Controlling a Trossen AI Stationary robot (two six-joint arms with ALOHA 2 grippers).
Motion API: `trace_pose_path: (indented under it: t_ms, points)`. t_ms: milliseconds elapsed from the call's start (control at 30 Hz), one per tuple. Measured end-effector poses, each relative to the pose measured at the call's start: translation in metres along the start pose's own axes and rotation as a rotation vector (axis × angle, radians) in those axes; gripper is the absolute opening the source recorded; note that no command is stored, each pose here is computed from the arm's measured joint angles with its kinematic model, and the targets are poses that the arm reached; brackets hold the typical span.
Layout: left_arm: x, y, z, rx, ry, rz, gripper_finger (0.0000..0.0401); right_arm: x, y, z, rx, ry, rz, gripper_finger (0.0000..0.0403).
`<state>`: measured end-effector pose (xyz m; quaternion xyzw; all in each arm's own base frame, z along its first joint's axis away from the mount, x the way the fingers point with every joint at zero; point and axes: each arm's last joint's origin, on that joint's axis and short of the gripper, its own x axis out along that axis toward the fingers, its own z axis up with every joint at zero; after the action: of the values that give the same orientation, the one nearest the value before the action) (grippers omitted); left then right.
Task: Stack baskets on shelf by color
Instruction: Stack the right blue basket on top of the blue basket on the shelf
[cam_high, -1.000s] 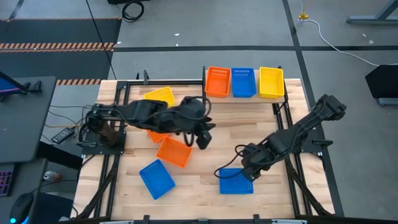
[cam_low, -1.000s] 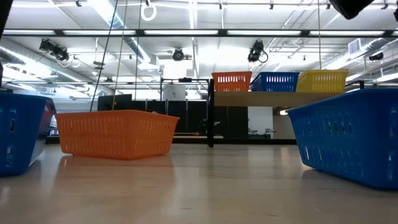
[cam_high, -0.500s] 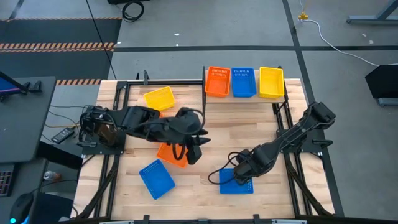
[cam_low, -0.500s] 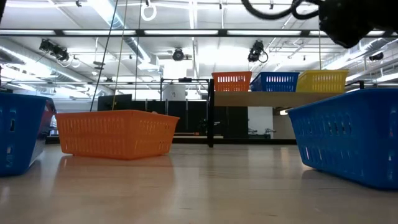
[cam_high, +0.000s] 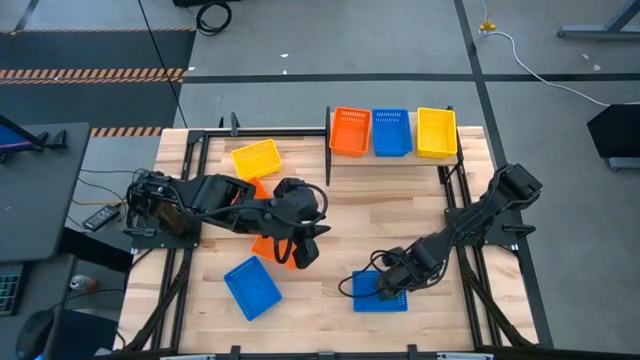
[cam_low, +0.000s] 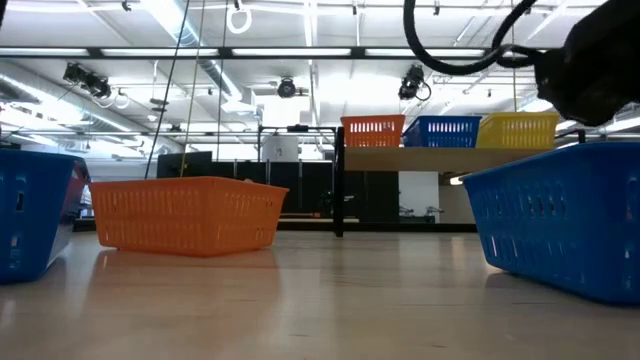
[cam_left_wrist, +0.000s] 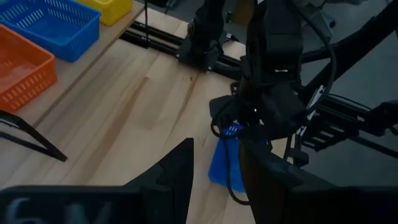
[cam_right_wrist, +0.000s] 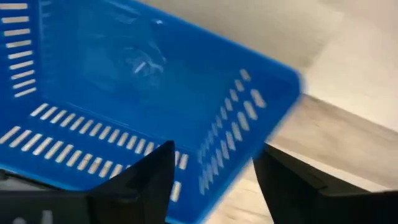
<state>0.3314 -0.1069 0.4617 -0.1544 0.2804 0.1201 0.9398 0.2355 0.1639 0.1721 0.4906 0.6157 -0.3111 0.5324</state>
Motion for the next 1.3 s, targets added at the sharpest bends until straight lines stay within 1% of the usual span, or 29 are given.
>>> trace_pose_path:
  t_ms: [133, 233, 367, 467, 633, 700, 767, 833, 900, 1000, 1100, 1200, 1300]
  points:
    - [0.000, 0.000, 0.000, 0.001, 0.001, -0.002, 0.0132, 0.014, -0.004, 0.004, 0.012, 0.001, 0.063, 0.0201]
    - [0.000, 0.000, 0.000, 0.002, 0.002, 0.000, 0.0132, 0.021, -0.010, 0.008, 0.024, -0.013, 0.057, 0.0185]
    - [0.000, 0.001, -0.002, 0.013, 0.024, 0.014, 0.0132, 0.021, -0.009, 0.010, -0.071, -0.018, 0.059, 0.0155]
    - [-0.001, 0.001, -0.005, 0.016, 0.038, 0.019, 0.0133, 0.020, -0.008, 0.015, -0.139, -0.023, 0.061, 0.0116]
    - [-0.001, 0.005, -0.006, 0.022, 0.060, 0.038, 0.0133, 0.010, -0.006, 0.026, -0.195, -0.077, 0.101, 0.0018]
    - [-0.003, 0.010, -0.006, 0.021, 0.076, 0.061, 0.0133, -0.001, -0.005, 0.031, -0.191, -0.128, 0.142, 0.0012]
    - [-0.005, 0.015, -0.004, 0.007, 0.077, 0.071, 0.0133, -0.015, -0.008, 0.036, -0.152, -0.190, 0.183, 0.0017]
    - [-0.006, 0.017, -0.003, -0.001, 0.081, 0.080, 0.0133, -0.032, -0.011, 0.041, -0.072, -0.277, 0.241, 0.0014]
    - [-0.005, 0.020, -0.001, -0.015, 0.076, 0.086, 0.0133, -0.049, -0.018, 0.046, 0.036, -0.369, 0.298, 0.0008]
    - [-0.007, 0.024, 0.002, -0.030, 0.064, 0.090, 0.0133, -0.076, -0.031, 0.055, 0.233, -0.510, 0.399, 0.0010]
    - [-0.007, 0.027, 0.004, -0.042, 0.052, 0.101, 0.0133, -0.098, -0.044, 0.065, 0.422, -0.600, 0.503, 0.0014]
    - [-0.005, 0.030, 0.007, -0.067, 0.043, 0.108, 0.0133, -0.117, -0.051, 0.075, 0.526, -0.684, 0.616, 0.0012]
    - [-0.003, 0.032, 0.010, -0.085, 0.024, 0.105, 0.0133, -0.136, -0.054, 0.085, 0.617, -0.773, 0.763, 0.0009]
